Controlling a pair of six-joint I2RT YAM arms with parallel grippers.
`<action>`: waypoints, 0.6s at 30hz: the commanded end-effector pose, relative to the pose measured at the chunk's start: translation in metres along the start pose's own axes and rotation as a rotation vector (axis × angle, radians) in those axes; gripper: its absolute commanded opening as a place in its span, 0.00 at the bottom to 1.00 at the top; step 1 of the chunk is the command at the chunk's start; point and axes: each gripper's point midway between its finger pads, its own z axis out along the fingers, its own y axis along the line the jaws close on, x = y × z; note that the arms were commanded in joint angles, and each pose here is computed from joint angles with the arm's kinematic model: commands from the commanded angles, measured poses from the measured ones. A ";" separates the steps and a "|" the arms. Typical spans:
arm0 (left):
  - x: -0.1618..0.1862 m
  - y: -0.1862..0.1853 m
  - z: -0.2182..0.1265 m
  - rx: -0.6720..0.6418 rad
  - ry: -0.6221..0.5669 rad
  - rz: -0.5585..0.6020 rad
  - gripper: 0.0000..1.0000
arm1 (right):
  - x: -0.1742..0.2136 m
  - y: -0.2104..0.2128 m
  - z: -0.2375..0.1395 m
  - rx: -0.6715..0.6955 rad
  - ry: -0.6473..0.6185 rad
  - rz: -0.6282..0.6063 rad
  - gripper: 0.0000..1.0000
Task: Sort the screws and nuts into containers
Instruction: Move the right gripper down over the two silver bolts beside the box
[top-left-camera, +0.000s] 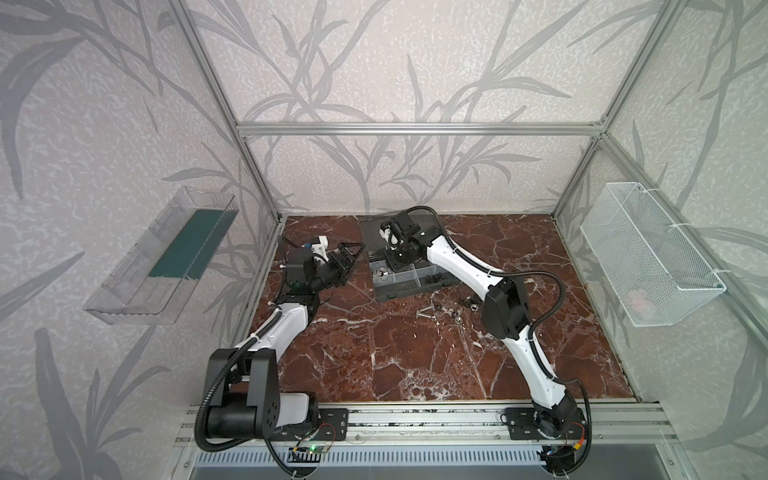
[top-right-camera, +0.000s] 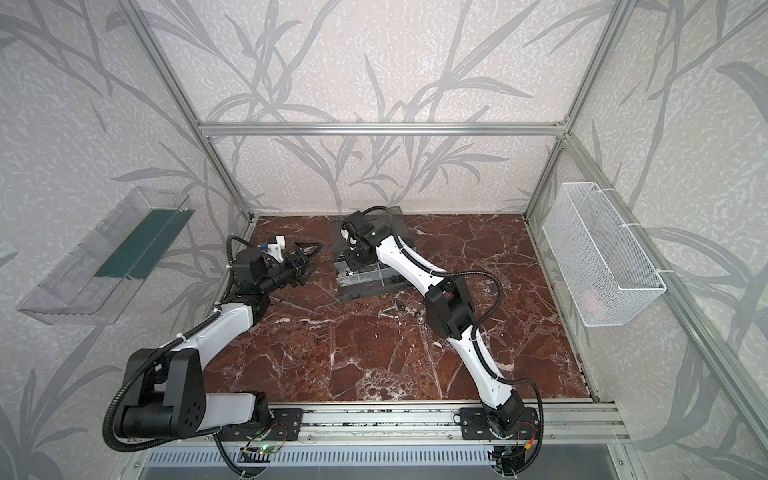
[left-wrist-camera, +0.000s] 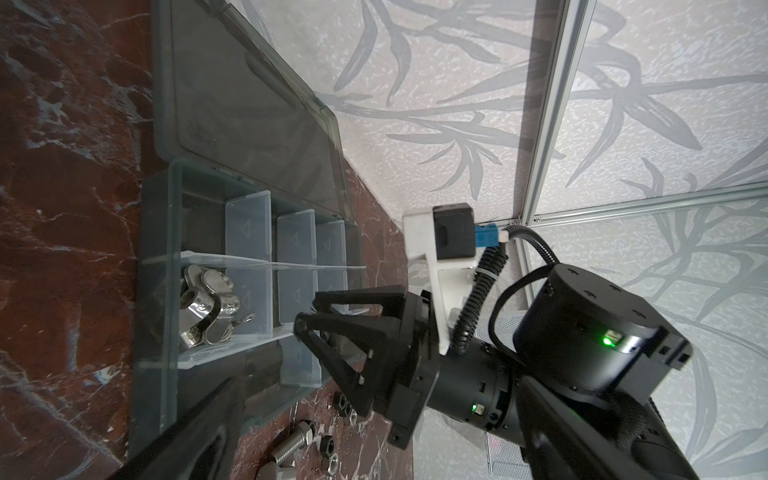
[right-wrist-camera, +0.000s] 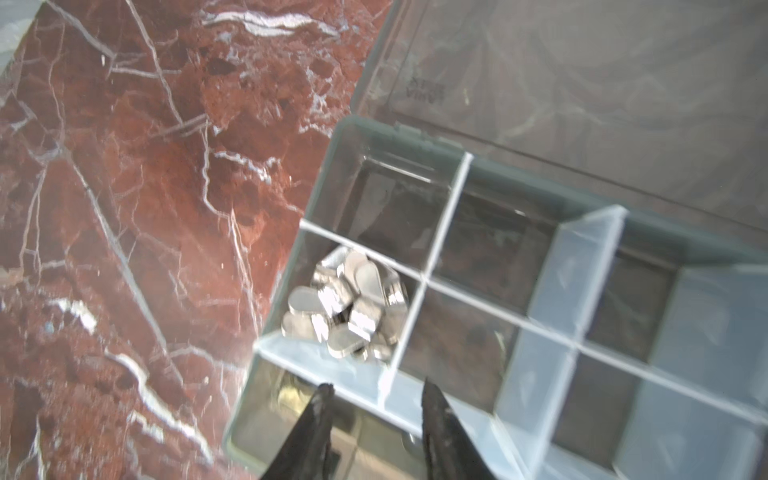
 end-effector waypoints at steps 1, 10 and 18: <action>0.007 -0.005 0.005 0.024 0.029 0.024 0.99 | -0.008 -0.006 -0.040 0.020 -0.067 -0.011 0.39; 0.037 -0.011 0.017 0.015 0.109 0.057 0.99 | 0.043 -0.022 -0.067 0.050 -0.070 0.008 0.47; 0.057 -0.010 0.025 0.012 0.159 0.047 0.99 | 0.102 -0.027 -0.071 0.039 -0.015 0.016 0.54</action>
